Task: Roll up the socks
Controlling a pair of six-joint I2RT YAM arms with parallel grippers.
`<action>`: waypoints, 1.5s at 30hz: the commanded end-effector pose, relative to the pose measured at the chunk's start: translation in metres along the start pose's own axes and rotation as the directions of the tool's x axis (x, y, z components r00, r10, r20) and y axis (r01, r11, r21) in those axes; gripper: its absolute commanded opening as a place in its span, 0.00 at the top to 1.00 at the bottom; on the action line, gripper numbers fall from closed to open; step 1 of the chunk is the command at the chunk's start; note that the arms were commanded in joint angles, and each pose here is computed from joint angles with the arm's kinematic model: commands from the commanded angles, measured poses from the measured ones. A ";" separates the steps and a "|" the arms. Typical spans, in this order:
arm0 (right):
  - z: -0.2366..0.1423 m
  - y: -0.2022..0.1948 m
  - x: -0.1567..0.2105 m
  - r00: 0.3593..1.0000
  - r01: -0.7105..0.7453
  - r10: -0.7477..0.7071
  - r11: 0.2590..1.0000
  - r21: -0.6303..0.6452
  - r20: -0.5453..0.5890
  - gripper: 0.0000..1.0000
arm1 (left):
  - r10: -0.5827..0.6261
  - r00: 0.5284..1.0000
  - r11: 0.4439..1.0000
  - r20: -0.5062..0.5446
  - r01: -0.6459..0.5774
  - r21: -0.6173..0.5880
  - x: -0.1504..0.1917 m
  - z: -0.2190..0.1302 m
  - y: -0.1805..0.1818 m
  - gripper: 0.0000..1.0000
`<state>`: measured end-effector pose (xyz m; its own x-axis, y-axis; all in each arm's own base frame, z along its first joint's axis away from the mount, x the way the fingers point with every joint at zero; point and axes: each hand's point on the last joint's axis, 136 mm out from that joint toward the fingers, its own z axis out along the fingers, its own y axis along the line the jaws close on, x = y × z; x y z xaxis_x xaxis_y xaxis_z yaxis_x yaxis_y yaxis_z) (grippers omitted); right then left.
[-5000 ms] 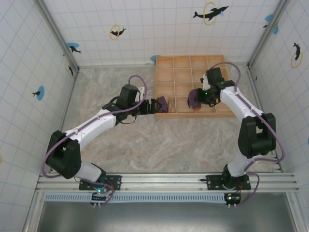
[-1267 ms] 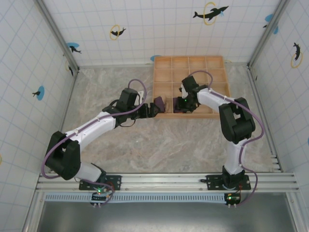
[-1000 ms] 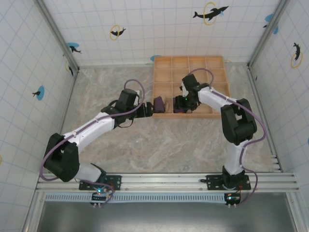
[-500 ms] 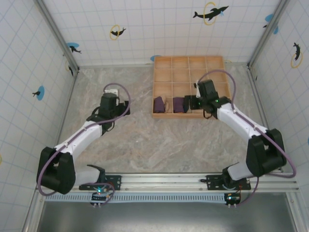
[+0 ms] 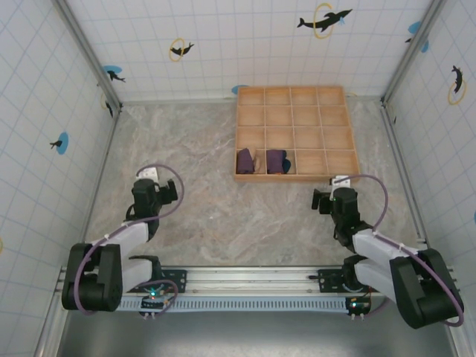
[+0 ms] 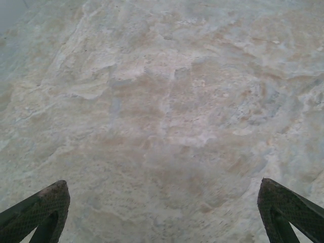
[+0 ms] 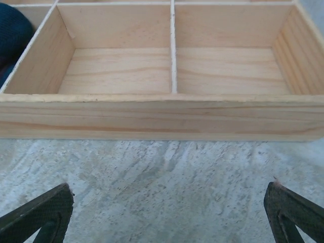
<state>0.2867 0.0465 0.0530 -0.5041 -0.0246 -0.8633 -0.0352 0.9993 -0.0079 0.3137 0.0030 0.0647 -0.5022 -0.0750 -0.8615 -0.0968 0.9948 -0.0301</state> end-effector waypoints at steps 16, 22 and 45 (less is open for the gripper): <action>-0.009 -0.033 -0.024 0.952 0.055 -0.083 0.993 0.105 0.294 0.01 | -0.058 0.969 0.994 0.241 0.079 -0.079 0.000 -0.005 0.033 0.03; 0.001 -0.045 -0.020 0.958 -0.045 0.021 0.996 0.079 0.284 0.01 | -0.031 0.976 0.998 0.218 0.041 -0.042 0.005 0.001 0.024 0.02; 0.017 -0.059 -0.010 0.977 -0.109 0.082 0.986 0.128 0.196 0.00 | -0.032 0.975 0.998 0.219 0.042 -0.041 0.004 0.001 0.024 0.02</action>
<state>0.3114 -0.0118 0.0547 -0.3242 0.0594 -0.9441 0.1297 0.9914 0.0179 0.3096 0.0275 0.0545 -0.3203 -0.1073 -0.9412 -0.1680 0.9842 -0.0550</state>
